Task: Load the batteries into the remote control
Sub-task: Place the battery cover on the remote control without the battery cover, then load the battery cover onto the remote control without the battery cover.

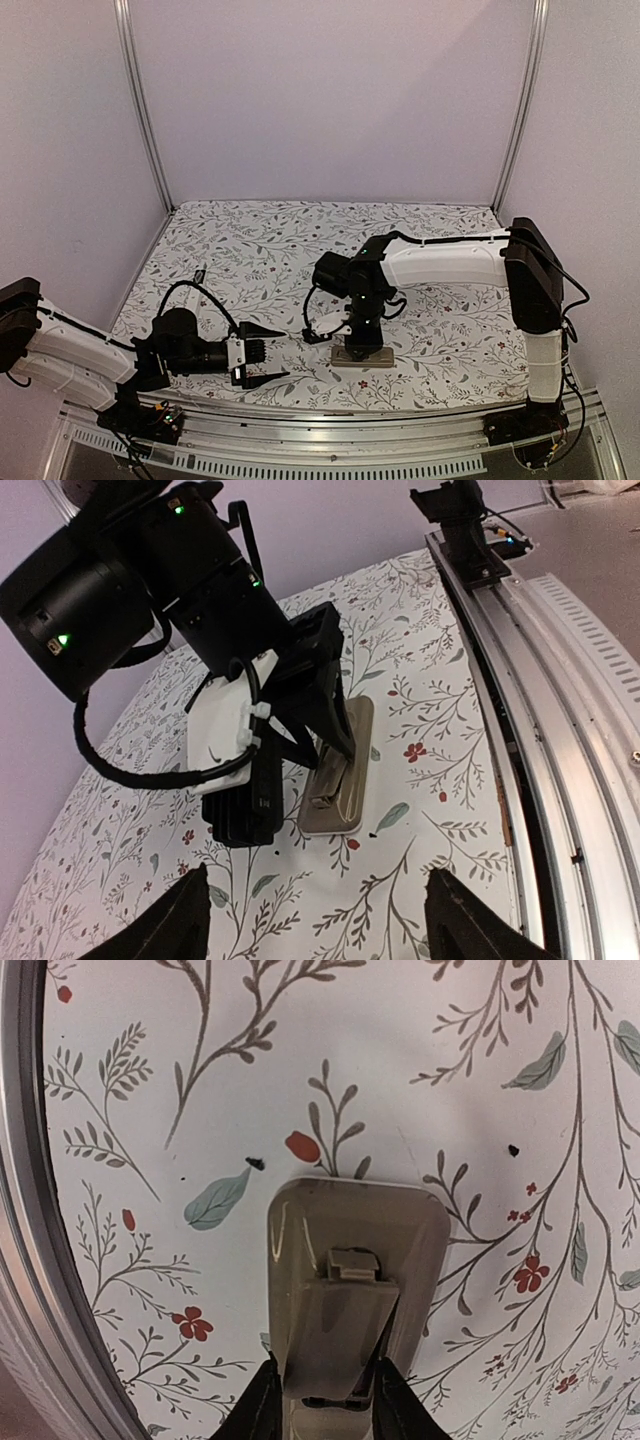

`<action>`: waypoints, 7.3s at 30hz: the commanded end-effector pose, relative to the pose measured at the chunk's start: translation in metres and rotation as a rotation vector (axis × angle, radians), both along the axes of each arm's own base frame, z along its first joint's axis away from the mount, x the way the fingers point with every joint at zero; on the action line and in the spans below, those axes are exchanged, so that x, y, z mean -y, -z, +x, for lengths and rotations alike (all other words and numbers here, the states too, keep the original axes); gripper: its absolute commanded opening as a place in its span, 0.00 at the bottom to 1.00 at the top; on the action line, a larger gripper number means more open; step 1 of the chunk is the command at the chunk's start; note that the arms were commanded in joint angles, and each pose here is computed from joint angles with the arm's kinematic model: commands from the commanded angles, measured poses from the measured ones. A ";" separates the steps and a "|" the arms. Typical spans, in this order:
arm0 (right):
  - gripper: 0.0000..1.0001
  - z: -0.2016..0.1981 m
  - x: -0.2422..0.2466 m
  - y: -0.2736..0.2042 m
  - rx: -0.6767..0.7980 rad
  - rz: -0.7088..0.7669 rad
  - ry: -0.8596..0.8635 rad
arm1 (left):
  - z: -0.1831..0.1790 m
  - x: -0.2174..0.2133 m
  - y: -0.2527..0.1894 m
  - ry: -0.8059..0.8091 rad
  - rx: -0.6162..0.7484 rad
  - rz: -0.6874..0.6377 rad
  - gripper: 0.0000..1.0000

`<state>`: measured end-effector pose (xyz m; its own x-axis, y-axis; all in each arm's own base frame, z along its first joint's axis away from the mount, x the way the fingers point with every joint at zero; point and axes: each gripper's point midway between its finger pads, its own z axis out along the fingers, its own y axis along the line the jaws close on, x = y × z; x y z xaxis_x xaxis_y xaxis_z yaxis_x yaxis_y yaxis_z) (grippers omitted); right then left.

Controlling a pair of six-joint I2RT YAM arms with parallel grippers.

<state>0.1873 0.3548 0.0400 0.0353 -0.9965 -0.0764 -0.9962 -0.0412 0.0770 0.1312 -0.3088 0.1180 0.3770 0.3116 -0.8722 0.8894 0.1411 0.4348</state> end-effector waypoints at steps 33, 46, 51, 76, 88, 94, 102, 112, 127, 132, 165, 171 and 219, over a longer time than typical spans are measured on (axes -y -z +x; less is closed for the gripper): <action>0.46 0.002 -0.016 -0.047 0.041 0.189 -0.016 | -0.007 0.020 0.028 0.062 -0.069 0.114 0.59; 0.48 0.070 0.025 -0.092 0.043 0.571 0.991 | 0.025 0.056 0.051 0.026 -0.079 0.204 0.25; 0.48 0.047 0.061 -0.063 -0.043 0.551 1.281 | 0.041 0.065 0.064 0.032 -0.170 0.232 0.19; 0.43 0.009 0.084 0.005 -0.199 0.399 1.421 | 0.063 0.085 0.083 0.031 -0.281 0.277 0.03; 0.43 0.000 0.078 0.007 -0.282 0.425 1.431 | 0.054 0.090 0.086 0.089 -0.329 0.266 0.05; 0.43 0.002 0.077 0.007 -0.275 0.428 1.433 | 0.054 0.090 0.086 0.093 -0.328 0.265 0.04; 0.42 0.003 0.079 0.006 -0.262 0.421 1.431 | 0.056 0.089 0.085 0.080 -0.327 0.266 0.04; 0.42 0.004 0.078 0.007 -0.261 0.417 1.435 | 0.065 0.088 0.083 0.051 -0.324 0.257 0.04; 0.42 0.004 0.075 0.007 -0.268 0.425 1.433 | 0.055 0.095 0.088 0.104 -0.345 0.266 0.04; 0.42 0.005 0.077 0.006 -0.260 0.422 1.431 | 0.051 0.095 0.090 0.112 -0.347 0.273 0.04; 0.42 0.017 0.082 -0.009 -0.158 0.411 1.402 | 0.043 0.095 0.075 0.135 -0.333 0.259 0.05; 0.42 0.025 0.081 -0.021 -0.119 0.423 1.381 | 0.045 0.092 0.063 0.112 -0.317 0.231 0.08; 0.00 0.041 -0.030 -0.003 -0.210 0.444 1.057 | 0.023 0.084 0.085 0.119 -0.158 0.353 0.08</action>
<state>0.2250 0.3874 0.0532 -0.8635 -0.3713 -0.3412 -0.4983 0.7322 0.4643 0.1565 -0.3920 0.0421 0.2578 0.5392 -0.8018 0.9604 -0.0524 0.2735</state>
